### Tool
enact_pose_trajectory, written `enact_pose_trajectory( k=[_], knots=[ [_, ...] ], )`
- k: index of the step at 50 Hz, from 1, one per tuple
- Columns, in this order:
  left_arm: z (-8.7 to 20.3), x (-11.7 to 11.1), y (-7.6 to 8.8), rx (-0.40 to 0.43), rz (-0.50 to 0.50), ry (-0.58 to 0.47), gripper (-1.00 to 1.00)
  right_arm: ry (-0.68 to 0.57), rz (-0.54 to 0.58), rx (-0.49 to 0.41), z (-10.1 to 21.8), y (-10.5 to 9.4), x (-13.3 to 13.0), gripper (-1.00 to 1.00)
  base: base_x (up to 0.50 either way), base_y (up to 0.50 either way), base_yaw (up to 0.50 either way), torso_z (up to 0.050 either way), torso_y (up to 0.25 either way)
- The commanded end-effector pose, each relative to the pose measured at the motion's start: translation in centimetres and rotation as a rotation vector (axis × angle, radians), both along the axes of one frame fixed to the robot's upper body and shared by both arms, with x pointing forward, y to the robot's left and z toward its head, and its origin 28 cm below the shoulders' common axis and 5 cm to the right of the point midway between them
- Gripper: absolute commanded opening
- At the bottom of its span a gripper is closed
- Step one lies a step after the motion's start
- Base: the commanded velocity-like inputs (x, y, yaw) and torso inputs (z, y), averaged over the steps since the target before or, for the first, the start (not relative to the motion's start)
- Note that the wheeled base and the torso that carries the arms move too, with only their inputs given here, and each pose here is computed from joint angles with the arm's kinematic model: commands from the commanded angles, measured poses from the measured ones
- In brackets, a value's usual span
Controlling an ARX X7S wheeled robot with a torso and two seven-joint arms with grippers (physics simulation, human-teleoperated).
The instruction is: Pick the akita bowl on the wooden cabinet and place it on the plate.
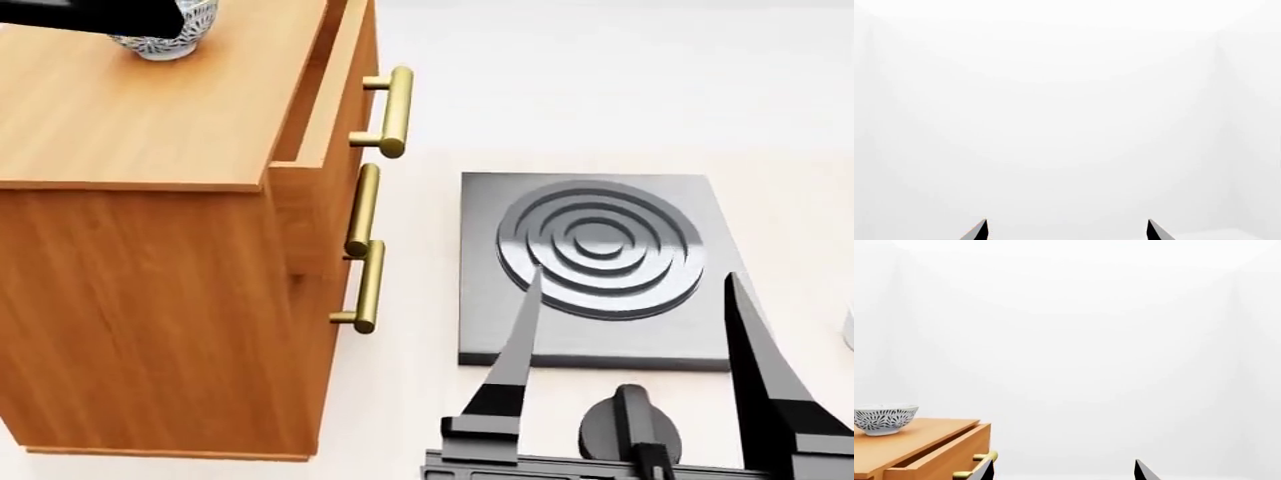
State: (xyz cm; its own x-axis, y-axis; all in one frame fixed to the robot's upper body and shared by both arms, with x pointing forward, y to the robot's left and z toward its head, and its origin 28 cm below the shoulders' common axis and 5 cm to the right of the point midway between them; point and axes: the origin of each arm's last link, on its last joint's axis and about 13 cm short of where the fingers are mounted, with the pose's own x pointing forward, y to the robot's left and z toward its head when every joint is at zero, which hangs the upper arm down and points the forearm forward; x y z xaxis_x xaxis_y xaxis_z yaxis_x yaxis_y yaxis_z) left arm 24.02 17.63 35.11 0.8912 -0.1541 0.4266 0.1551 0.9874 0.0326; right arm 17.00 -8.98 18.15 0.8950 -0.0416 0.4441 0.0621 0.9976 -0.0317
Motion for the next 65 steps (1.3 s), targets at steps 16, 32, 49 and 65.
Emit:
enact_pose_trajectory(
  k=[16,32,49,65],
  knots=[
    [-0.1,0.1,-0.1,0.005,-0.017,0.011,1.0,-0.016,0.0,0.004,0.2,0.0,-0.2,1.0,0.09,0.0,0.0,0.0,0.0],
    [-0.3,0.1,-0.1,0.009,-0.021,0.018,1.0,-0.026,0.016,0.008,0.2,0.0,-0.3,1.0,0.14,0.0,0.0,0.0,0.001],
    [0.9,0.2,-0.4,0.051,-0.035,0.011,1.0,-0.022,0.017,0.015,0.2,-0.1,-0.4,1.0,0.0,0.0,0.0,0.0,0.0],
    [3.6,2.7,-1.2,0.07,-0.07,0.028,1.0,-0.028,0.016,0.022,0.4,-0.2,-0.4,1.0,0.0,0.0,0.0,0.0,0.0]
  ],
)
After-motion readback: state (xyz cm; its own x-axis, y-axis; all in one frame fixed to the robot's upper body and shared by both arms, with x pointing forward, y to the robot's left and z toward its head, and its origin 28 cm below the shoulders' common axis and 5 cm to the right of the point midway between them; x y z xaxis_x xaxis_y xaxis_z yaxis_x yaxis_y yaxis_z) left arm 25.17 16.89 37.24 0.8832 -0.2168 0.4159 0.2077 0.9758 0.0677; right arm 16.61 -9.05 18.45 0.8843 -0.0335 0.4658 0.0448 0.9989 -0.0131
